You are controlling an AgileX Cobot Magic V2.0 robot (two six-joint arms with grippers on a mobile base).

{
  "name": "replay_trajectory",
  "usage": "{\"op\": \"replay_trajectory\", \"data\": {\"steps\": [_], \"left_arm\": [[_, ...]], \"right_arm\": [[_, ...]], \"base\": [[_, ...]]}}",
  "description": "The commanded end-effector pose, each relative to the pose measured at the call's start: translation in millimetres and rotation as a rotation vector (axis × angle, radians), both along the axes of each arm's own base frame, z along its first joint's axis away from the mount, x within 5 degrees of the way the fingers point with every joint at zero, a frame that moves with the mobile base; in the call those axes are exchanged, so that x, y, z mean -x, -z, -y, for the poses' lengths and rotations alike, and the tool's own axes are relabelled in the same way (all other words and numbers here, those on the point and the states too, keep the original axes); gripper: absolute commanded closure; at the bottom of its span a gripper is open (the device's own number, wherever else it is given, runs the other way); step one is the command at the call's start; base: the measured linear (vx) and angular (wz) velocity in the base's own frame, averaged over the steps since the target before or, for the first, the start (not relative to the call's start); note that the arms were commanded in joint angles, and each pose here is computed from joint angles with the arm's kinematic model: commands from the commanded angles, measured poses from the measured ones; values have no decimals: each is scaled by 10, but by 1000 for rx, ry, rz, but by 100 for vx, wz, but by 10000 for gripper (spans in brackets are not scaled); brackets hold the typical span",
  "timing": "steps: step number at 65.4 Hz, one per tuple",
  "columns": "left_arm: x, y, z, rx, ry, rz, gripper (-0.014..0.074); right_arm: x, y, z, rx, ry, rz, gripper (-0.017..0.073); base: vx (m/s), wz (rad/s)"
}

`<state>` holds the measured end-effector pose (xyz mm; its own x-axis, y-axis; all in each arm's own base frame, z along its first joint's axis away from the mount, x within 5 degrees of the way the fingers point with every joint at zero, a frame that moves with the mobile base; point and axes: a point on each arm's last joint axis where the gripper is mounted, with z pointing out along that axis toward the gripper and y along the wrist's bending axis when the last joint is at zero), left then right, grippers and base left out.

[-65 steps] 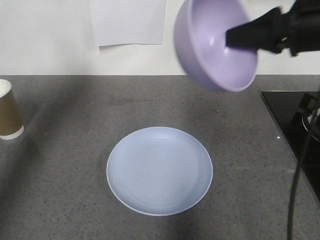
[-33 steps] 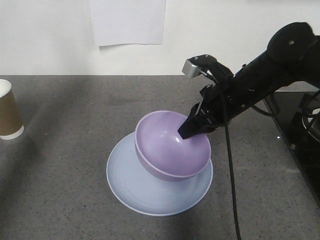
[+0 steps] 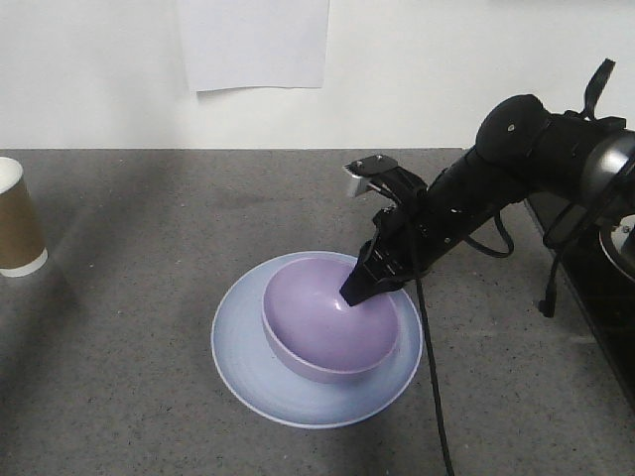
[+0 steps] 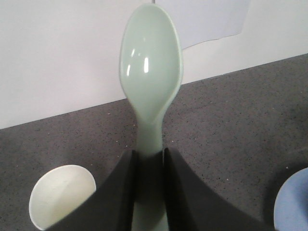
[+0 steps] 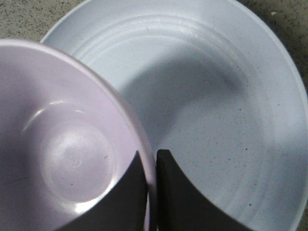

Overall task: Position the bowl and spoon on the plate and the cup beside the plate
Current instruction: 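Lower the lavender bowl with the right gripper onto the blue plate, then open the right gripper and lift it away from the bowl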

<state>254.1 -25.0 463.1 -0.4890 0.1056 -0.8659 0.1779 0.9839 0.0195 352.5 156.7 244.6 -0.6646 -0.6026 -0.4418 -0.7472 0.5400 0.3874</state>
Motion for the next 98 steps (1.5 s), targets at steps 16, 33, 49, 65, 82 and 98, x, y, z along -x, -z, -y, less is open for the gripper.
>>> {"op": "replay_trajectory", "data": {"steps": [16, 33, 49, 65, 82, 98], "left_arm": [[74, -197, 8, 30, -2, 115, 600], [76, -193, 9, 29, -2, 111, 600], [82, -179, 9, 27, 0, 94, 600], [82, -178, 9, 26, 0, 93, 600], [89, -170, 23, 40, 8, 80, 600], [68, -68, 237, 121, 182, -5, 600]], "right_arm": [[12, -263, -48, -93, -15, 82, 448], [-8, -295, -81, -143, 18, 84, 169], [-58, -430, -79, -155, 49, 109, 102], [23, -1305, -28, -191, 87, 282, 145], [723, -2401, 417, -29, 166, 733, 491], [1800, -3091, 956, 52, 380, 1015, 567]], "base": [[0, 0], [0, 0], [0, 0], [0, 0], [0, 0], [0, 0]]}}
